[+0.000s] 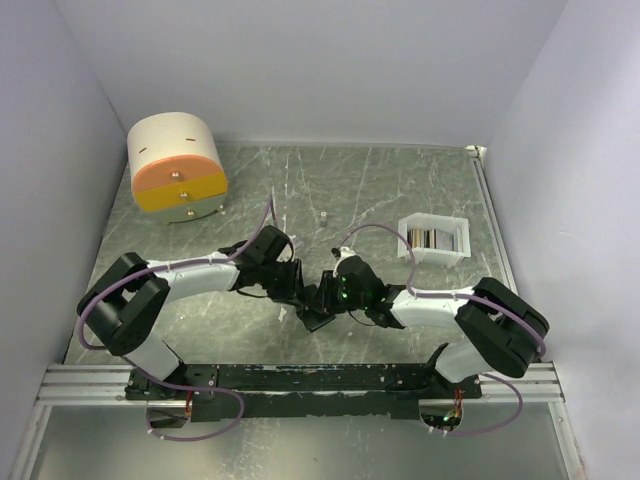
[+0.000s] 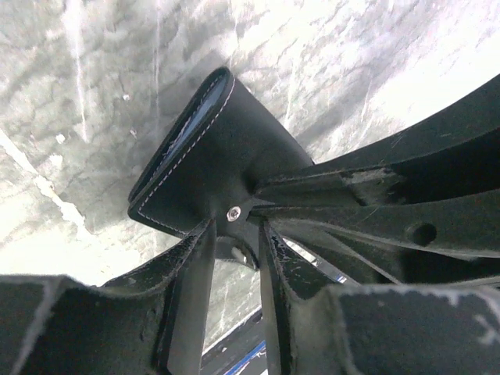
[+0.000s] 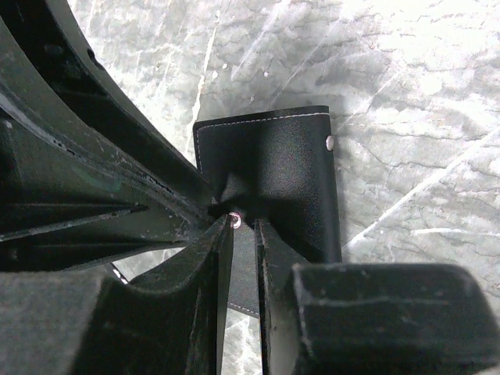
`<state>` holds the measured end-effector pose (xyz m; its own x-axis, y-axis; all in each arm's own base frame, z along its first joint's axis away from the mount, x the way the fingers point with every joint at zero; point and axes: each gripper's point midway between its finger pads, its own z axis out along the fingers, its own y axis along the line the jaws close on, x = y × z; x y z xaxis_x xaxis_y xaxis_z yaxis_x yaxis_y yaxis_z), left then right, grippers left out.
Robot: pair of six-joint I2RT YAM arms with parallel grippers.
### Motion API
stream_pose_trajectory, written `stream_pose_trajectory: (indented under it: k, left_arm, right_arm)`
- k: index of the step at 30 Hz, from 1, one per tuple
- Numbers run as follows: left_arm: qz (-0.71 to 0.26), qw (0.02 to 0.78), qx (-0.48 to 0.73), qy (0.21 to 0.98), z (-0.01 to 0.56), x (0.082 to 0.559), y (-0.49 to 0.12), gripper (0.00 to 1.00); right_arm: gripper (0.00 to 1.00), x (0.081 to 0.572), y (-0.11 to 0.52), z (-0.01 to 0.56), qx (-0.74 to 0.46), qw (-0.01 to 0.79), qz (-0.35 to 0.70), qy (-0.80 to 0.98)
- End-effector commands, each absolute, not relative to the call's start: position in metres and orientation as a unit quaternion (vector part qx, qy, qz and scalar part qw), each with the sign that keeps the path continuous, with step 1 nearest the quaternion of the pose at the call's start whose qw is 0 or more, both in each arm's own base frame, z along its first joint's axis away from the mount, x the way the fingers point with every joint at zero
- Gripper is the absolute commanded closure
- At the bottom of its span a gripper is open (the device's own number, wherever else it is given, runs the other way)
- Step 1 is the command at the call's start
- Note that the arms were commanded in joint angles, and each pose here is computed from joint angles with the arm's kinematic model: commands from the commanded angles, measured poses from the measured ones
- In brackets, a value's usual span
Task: Put the credit cards into the card holder
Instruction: Close the card holder at the center of the board.
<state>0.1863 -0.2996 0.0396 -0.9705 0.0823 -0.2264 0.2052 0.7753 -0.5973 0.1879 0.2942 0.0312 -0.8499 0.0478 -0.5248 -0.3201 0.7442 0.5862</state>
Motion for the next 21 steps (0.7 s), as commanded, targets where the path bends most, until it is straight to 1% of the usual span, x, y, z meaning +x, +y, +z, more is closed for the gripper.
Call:
stream_pose_trajectory:
  k: [1,7,11,16,21]
  left_arm:
    - [-0.323,0.121,0.079,0.935,0.048,0.200,-0.308,0.60]
    - [-0.308,0.120,0.076,0.941,0.040,0.202,-0.305,0.61]
    - [-0.303,0.120,0.073,0.942,0.036,0.203,-0.304,0.64]
    - [-0.296,0.122,0.073,0.944,0.034,0.206,-0.304,0.68]
    - [-0.291,0.122,0.072,0.946,0.031,0.207,-0.302,0.69]
  right_arm:
    - [0.81,0.171,0.272,0.003,-0.078,0.231,0.302,0.922]
    - [0.81,0.170,0.270,0.007,-0.073,0.234,0.305,0.920]
    - [0.81,0.172,0.274,0.021,-0.074,0.246,0.319,0.912]
    - [0.78,0.174,0.283,0.047,-0.081,0.270,0.337,0.898]
    - [0.73,0.176,0.293,0.065,-0.099,0.290,0.330,0.893]
